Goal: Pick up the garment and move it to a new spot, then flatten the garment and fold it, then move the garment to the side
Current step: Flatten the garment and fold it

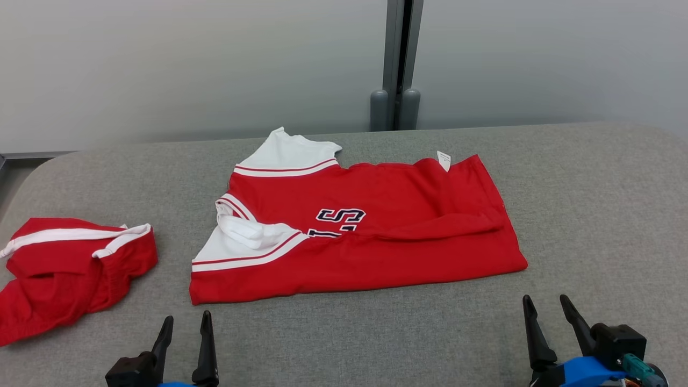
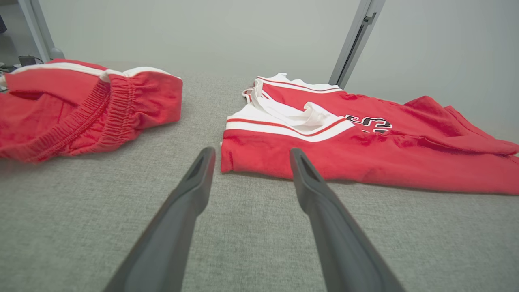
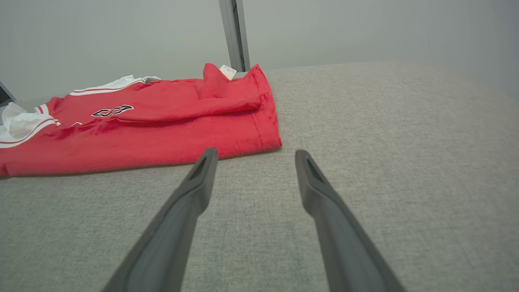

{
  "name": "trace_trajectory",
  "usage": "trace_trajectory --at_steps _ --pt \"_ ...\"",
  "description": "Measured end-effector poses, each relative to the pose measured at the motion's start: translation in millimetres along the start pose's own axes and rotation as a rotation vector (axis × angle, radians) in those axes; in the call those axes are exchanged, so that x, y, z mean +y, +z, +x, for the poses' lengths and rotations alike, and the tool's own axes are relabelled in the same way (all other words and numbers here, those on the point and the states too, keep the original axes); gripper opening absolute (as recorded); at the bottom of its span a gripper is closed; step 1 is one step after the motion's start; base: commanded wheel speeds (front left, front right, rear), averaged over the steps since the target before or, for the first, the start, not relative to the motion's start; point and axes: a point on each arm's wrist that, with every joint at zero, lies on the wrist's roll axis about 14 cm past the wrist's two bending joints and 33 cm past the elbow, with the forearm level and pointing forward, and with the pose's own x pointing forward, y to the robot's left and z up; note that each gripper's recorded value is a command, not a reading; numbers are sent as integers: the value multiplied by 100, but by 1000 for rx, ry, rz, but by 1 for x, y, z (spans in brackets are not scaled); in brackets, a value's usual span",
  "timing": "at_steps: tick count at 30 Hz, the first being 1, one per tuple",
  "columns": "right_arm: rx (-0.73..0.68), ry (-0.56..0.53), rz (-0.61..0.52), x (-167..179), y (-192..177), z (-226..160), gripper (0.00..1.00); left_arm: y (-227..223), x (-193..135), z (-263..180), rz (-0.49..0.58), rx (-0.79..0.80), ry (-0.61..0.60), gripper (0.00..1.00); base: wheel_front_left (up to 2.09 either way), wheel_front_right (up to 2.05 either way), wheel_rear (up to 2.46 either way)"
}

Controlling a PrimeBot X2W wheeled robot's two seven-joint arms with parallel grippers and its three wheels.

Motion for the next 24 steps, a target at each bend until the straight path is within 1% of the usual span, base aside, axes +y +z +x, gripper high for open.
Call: trace_trajectory --at_steps 4,7,14,18,21,24 --pt "2 -1 -1 -1 0 6 100 -6 -2 6 -6 23 -6 100 0 0 0" --pt "-4 8 -3 2 3 16 100 -5 -3 22 -14 28 -10 100 0 0 0" --pt "-4 32 -9 9 4 46 100 -16 22 55 -23 84 44 100 0 0 0" --pt "-10 39 -4 10 6 63 100 -40 28 62 -47 164 60 100 0 0 0" --pt "-23 21 12 5 10 73 100 -47 24 70 -51 190 41 100 0 0 0" --pt "-11 -2 21 -2 6 81 100 -52 23 74 -52 210 27 100 0 0 0"
